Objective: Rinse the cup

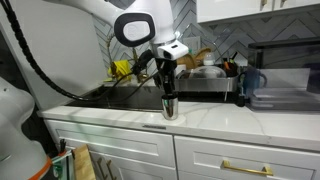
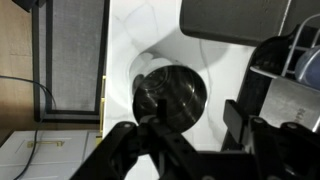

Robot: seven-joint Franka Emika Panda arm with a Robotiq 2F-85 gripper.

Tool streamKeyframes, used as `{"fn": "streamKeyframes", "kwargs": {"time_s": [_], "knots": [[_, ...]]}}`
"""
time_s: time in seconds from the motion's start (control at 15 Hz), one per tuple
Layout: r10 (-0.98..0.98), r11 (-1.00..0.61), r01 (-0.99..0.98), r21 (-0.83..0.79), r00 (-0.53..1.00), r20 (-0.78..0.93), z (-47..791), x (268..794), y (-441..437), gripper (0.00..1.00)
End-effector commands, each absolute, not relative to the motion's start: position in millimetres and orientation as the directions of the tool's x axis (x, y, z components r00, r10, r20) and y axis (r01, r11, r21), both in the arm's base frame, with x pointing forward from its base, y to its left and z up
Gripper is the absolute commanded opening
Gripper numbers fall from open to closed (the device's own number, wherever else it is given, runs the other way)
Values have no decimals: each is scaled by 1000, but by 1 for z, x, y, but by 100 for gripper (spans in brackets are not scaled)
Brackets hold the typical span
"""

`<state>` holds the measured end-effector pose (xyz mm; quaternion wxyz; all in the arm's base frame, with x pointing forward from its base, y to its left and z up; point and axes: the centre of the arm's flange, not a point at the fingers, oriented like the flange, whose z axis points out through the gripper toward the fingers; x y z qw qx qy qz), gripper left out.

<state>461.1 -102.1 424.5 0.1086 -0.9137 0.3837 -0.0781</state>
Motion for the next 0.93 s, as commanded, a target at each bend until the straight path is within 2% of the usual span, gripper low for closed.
{"fn": "streamKeyframes", "kwargs": {"time_s": [0.0, 0.07, 0.27, 0.6, 0.87], "knots": [[-742, -656, -705, -270, 668, 59, 416, 469, -104, 31], [-744, -654, -707, -270, 665, 60, 414, 470, -104, 21], [-749, -650, -715, -258, 661, 55, 409, 471, -104, 1], [-744, -656, -714, -247, 666, 52, 422, 468, -91, 1], [-674, -726, -650, -224, 738, 40, 449, 451, -47, 1]]}}
